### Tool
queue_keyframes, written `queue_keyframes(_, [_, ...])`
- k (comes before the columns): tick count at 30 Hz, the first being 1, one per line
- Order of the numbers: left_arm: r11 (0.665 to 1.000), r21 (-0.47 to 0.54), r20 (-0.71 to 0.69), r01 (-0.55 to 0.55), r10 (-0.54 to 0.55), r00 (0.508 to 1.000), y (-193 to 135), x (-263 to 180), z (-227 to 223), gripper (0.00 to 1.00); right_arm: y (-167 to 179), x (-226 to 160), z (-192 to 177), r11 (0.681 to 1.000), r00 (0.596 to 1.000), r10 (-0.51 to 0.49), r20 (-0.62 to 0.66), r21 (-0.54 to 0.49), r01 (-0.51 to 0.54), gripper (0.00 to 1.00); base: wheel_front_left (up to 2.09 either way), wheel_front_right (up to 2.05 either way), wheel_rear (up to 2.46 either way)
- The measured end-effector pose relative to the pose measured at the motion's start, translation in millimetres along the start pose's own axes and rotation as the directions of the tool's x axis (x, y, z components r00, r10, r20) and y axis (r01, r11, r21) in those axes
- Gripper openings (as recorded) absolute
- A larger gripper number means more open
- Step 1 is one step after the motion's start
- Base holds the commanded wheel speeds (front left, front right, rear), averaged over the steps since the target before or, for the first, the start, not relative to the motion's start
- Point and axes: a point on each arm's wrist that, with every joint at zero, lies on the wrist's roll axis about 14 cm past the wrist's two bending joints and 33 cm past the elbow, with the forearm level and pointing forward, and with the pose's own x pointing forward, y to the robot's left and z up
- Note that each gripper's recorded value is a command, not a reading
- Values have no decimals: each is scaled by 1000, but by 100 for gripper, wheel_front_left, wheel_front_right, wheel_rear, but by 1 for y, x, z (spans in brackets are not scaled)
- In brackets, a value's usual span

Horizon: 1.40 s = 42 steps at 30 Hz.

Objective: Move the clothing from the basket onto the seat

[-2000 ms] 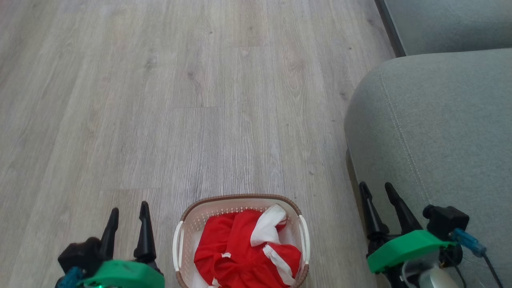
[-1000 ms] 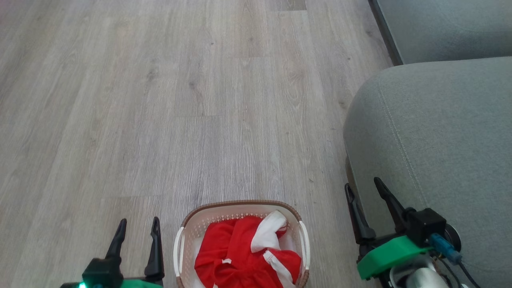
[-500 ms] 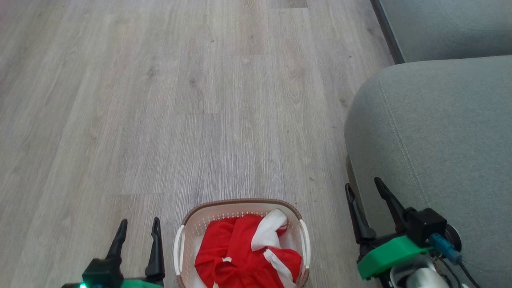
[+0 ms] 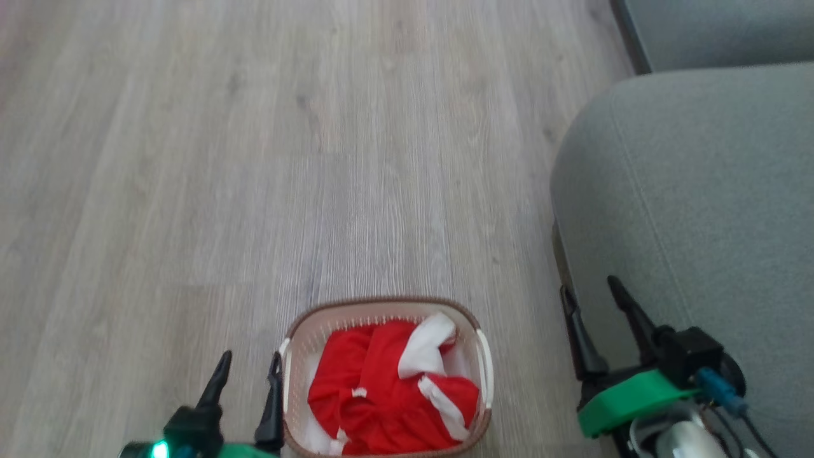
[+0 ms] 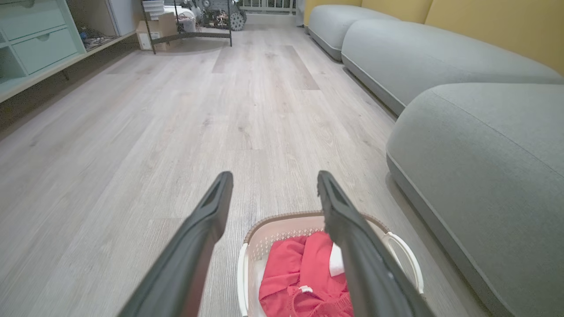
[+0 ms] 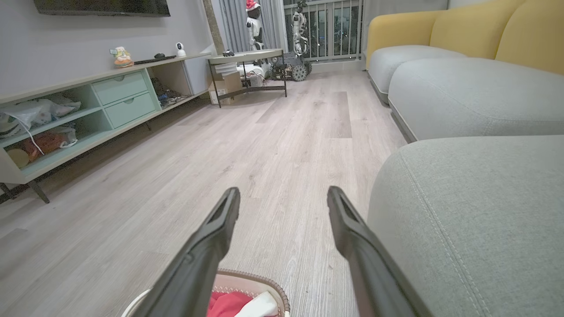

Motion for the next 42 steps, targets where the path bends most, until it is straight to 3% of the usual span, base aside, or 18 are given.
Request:
queue_keyframes(8, [988,23,-99,154,-151,984,-34,54,-28,100,-32,40,6,998,998,-63,29,-25,63,100,0,0,0])
queue_keyframes(17, [959,-8,-306,283,-272,912,-62,117,-104,100,-71,98,-12,989,992,-122,38,-82,124,100,0,0,0])
queue_keyframes(28, [882,-75,-562,465,-422,711,-97,122,-216,100,-96,132,-78,984,988,-146,-51,-112,140,100,0,0,0])
queue_keyframes(34, [835,-132,-692,534,-463,554,-100,99,-269,100,-106,130,-113,982,979,-165,-120,-117,151,100,0,0,0])
queue_keyframes(42, [791,-185,-716,583,-515,471,-113,94,-288,100,-113,137,-123,979,977,-174,-125,-126,158,100,0,0,0])
